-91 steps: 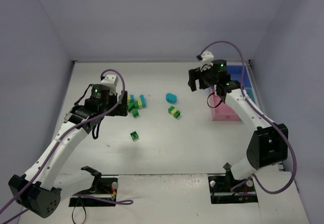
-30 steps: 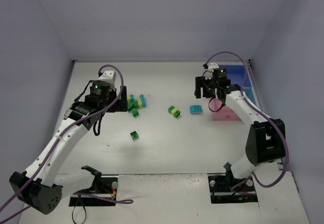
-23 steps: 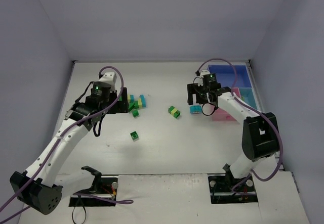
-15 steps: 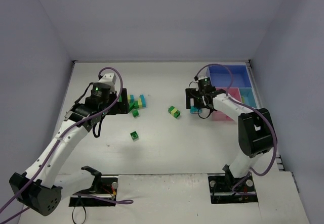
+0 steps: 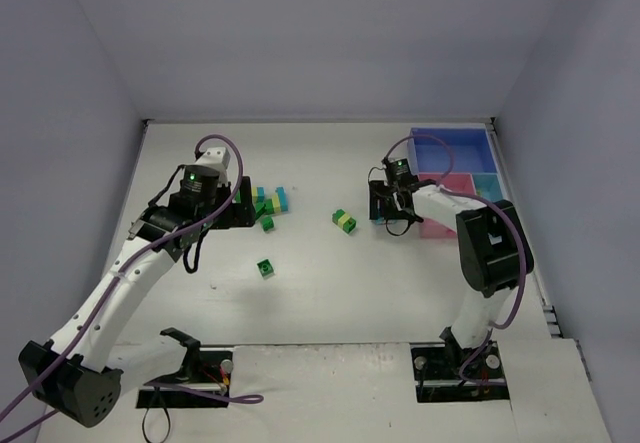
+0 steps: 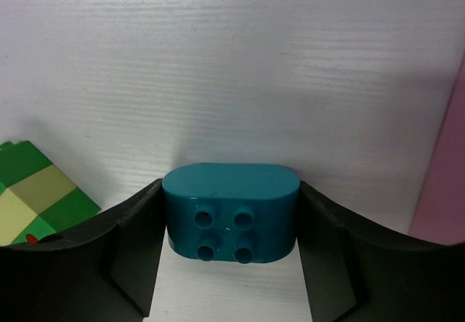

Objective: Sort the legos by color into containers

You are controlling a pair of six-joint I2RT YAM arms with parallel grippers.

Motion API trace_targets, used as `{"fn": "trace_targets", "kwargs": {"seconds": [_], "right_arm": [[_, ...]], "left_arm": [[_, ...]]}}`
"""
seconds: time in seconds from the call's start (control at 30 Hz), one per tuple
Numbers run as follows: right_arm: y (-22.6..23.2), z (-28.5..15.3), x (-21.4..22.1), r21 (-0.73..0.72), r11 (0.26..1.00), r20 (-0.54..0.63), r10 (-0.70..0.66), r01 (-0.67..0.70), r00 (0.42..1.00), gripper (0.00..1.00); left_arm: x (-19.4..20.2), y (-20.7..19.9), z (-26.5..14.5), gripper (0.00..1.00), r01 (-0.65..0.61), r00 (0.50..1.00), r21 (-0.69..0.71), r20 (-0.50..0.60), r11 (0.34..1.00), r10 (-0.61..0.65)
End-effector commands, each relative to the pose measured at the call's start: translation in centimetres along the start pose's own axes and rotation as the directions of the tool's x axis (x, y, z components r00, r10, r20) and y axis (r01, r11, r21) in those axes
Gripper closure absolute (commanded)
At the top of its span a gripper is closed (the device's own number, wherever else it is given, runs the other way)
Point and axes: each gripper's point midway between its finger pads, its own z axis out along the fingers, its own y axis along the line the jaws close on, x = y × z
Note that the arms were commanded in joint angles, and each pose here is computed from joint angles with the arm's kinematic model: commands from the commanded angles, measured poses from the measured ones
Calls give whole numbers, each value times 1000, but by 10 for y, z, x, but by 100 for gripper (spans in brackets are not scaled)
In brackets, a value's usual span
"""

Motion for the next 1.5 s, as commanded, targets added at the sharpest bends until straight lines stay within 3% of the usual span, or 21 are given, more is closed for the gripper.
{"fn": "trace_targets", "kwargs": {"seconds": [0.0, 0.13, 0.37, 0.5, 0.73, 0.83, 0.93, 0.97, 1.1, 1.17, 1.27, 1.37, 1.47], "right_arm": [[2, -2, -19, 0, 1000, 56, 27, -27, 998, 44], [2, -22, -37, 3, 1000, 123, 19, -19, 992, 87], [-33, -97, -94, 95, 989, 353, 73, -113, 933, 90], [-79, -121, -106, 149, 962, 414, 148, -227, 898, 84], [-129, -109, -79, 237, 895, 375, 276, -379, 885, 75], [-139, -102, -68, 262, 868, 362, 316, -421, 877, 62], [-146, -98, -65, 275, 860, 352, 326, -430, 877, 41], [-146, -98, -67, 271, 863, 352, 323, -426, 879, 29], [-140, -106, -80, 243, 885, 366, 296, -398, 882, 12], [-127, -114, -89, 221, 910, 381, 251, -352, 890, 5], [-99, -125, -100, 164, 956, 388, 165, -244, 907, 3], [-34, -134, -110, 60, 997, 393, 12, -38, 920, 3], [51, -143, -103, -125, 980, 396, -95, 156, 913, 3]], "left_arm": [[-16, -6, -8, 9, 13, 998, 25, 58, 1000, -15], [-16, -6, -8, 9, 12, 998, 25, 58, 1000, -13], [-21, -8, -10, 9, 10, 998, 30, 69, 999, -12], [-24, -9, -11, 9, 6, 997, 36, 75, 999, -9], [-25, -10, -13, 9, 3, 997, 40, 72, 999, -6], [-24, -8, -15, 9, -2, 997, 34, 71, 999, 0], [-24, -6, -17, 9, -6, 997, 25, 76, 1000, 4], [-24, -6, -17, 9, -8, 997, 23, 74, 1000, 6], [-26, -5, -22, 9, -8, 997, 23, 80, 1000, 6], [-29, -5, -26, 9, -8, 996, 24, 91, 1000, 6], [-34, -3, -31, 9, -11, 994, 16, 111, 1000, 9], [-37, -1, -38, 9, -18, 992, 6, 129, 1000, 17], [-42, 5, -46, 9, -24, 988, -18, 152, 1000, 27]]}}
